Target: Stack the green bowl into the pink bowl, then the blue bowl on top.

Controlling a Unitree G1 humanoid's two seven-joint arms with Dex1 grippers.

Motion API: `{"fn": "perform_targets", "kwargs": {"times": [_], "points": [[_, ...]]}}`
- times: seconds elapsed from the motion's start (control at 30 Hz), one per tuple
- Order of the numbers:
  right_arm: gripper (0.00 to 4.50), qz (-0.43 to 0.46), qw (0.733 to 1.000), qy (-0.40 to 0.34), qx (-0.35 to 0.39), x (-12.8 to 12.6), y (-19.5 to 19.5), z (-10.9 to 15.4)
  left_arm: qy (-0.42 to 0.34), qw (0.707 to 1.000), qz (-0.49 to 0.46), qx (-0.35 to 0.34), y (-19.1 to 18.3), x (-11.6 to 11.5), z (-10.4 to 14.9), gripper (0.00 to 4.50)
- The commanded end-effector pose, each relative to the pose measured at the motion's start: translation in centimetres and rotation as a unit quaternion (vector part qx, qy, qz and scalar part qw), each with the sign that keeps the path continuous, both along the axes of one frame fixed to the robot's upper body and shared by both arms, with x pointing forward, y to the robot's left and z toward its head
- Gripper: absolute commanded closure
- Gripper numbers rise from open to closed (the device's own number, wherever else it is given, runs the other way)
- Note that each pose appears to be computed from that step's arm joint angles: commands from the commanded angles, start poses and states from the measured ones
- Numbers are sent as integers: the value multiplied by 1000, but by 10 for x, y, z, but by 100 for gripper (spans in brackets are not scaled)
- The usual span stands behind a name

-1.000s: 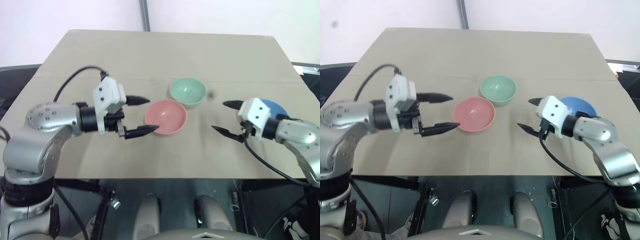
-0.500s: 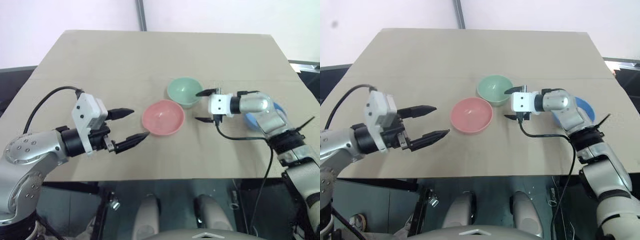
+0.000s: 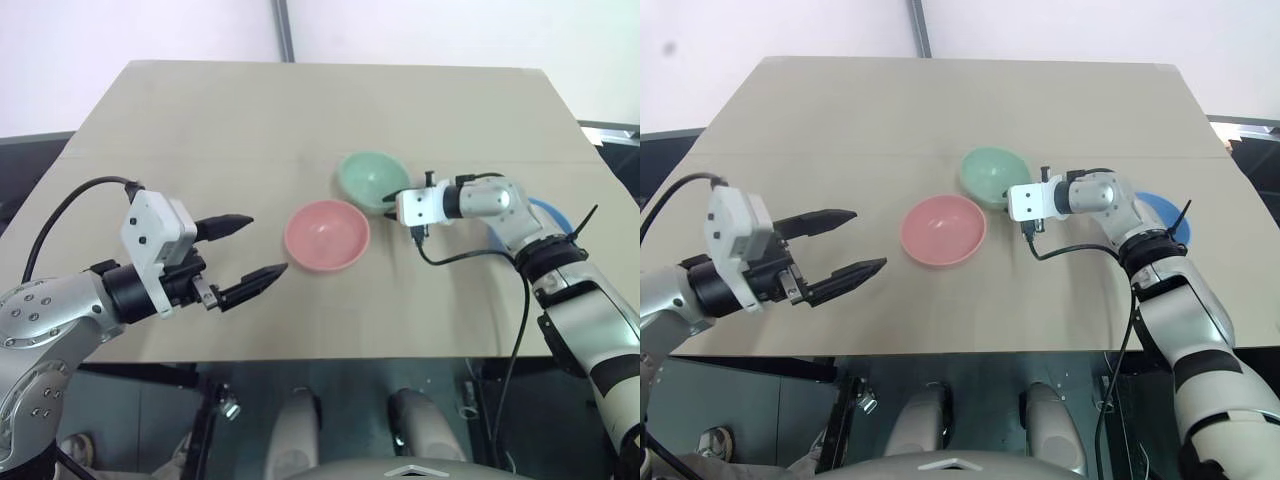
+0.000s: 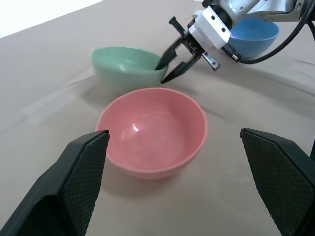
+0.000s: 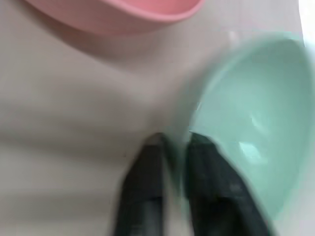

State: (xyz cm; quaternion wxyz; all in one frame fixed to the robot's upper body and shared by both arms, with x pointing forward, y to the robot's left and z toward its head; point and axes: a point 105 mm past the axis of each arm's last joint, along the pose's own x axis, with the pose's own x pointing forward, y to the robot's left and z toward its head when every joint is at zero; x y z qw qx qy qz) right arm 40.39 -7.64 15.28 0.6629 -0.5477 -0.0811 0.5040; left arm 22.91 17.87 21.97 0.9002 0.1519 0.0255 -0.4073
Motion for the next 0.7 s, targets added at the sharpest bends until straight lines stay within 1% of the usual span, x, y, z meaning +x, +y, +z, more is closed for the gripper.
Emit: {"fn": "perform_targets", "kwargs": {"times": [0.03,0.13,0.17,0.2,0.23,0.27,0.33,0.4,0.47,0.57,0.7], "points": [[448,10,999,-48,7,-1,-5,27,-21,1000,-5,7,-1,2,5,0],[448,18,998,-52,29,-8,-8,45,-23,1000,-2,3,1,5,5,0],[448,28,997,-40,54,-15,-4,54,-23,1000,0,3,2,6,5,0],[448,46,995,-16,83,-26,2,63,-23,1000,3,3,5,8,4,0],[448,75,991,22,110,-45,11,72,-22,1000,9,3,9,11,3,0],[448,115,984,62,120,-67,21,77,-20,1000,15,7,16,14,1,0],[448,159,974,109,117,-97,34,77,-17,999,24,14,24,17,-2,0],[448,172,969,136,112,-113,43,71,-17,999,32,20,33,20,-4,0],[448,171,965,156,123,-119,55,65,-15,999,38,28,40,21,-6,0],[448,157,964,173,128,-116,67,56,-16,998,46,38,49,22,-8,0],[296,130,967,175,133,-105,67,50,-18,998,51,41,52,19,-9,0]]}}
